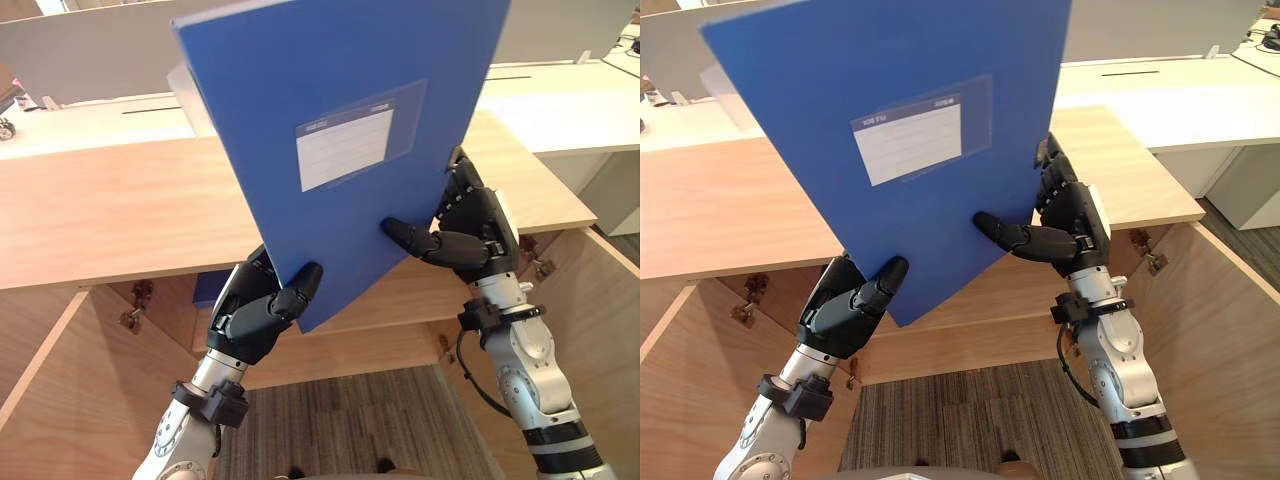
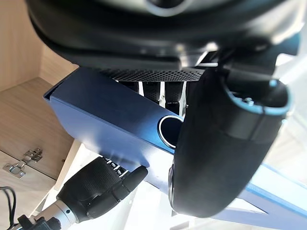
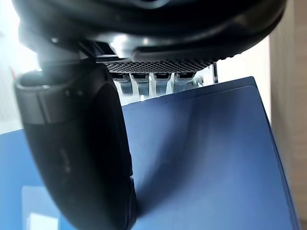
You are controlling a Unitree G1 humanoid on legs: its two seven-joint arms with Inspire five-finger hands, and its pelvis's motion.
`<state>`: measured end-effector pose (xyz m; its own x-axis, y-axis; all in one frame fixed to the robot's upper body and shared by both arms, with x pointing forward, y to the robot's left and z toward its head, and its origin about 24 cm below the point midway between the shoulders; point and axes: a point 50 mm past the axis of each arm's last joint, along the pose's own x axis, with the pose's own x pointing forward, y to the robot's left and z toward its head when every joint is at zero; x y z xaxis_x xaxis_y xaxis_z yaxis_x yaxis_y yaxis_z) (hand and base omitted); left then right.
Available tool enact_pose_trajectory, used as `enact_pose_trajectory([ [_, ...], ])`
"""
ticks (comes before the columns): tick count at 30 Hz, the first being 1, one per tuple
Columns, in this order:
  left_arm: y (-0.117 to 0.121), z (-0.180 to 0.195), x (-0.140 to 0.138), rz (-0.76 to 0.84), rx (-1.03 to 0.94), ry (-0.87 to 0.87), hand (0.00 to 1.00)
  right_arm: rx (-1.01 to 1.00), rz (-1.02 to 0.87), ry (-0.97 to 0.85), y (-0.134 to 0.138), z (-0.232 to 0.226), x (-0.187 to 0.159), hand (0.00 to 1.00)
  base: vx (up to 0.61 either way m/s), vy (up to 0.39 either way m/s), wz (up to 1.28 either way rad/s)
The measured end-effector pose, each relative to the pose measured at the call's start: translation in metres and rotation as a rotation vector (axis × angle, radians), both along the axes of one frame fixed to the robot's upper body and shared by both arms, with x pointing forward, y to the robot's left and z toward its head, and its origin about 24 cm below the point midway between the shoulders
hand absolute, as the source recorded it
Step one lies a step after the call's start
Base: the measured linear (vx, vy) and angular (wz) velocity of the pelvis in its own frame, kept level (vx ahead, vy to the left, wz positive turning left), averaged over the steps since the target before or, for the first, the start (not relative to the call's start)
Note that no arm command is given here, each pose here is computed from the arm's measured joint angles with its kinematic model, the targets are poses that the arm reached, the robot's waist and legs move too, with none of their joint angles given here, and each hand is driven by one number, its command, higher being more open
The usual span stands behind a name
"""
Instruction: Walk over to the cabinet, pick up the folder, carry it to the office cabinet, place the folder inside the office cabinet, then close the office cabinet door
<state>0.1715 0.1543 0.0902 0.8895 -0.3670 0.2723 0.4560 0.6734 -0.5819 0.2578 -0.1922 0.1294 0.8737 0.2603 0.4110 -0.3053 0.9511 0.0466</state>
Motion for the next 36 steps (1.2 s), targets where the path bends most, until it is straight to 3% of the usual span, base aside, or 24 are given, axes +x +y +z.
enact_pose_trajectory([
  [6,0.014,0.002,-0.001,0.055,0.046,-0.023,0.0,0.008,0.024,-0.004,0.001,0.0,-0.001,0.0,-0.05,-0.015,0.18],
  [10,0.022,0.009,0.003,0.27,0.116,-0.114,0.0,0.118,0.028,-0.066,0.019,0.005,-0.009,0.0,-0.05,-0.029,0.2],
  [11,0.022,0.008,0.003,0.296,0.133,-0.113,1.0,0.128,0.029,-0.077,0.022,0.007,-0.01,0.0,-0.06,-0.034,0.07],
  [19,0.028,0.01,0.002,0.574,0.321,-0.12,1.0,0.181,-0.04,-0.068,0.031,-0.002,-0.015,0.0,-0.05,-0.025,0.13],
  [24,0.068,0.007,-0.016,0.989,0.399,-0.032,1.0,0.268,-0.289,-0.053,-0.004,-0.007,-0.02,0.0,-0.06,-0.029,0.1],
  [26,0.076,0.003,-0.025,1.057,0.423,0.007,1.0,0.283,-0.368,-0.049,-0.018,-0.009,-0.024,0.0,-0.04,-0.023,0.07],
  [30,0.08,-0.012,-0.034,1.073,0.473,0.093,1.0,0.29,-0.418,-0.048,-0.026,-0.009,-0.027,0.0,-0.03,-0.015,0.02],
  [36,0.062,-0.087,-0.038,0.832,0.517,0.391,1.0,0.282,-0.378,-0.051,-0.017,-0.008,-0.026,0.0,0.0,-0.007,0.02],
])
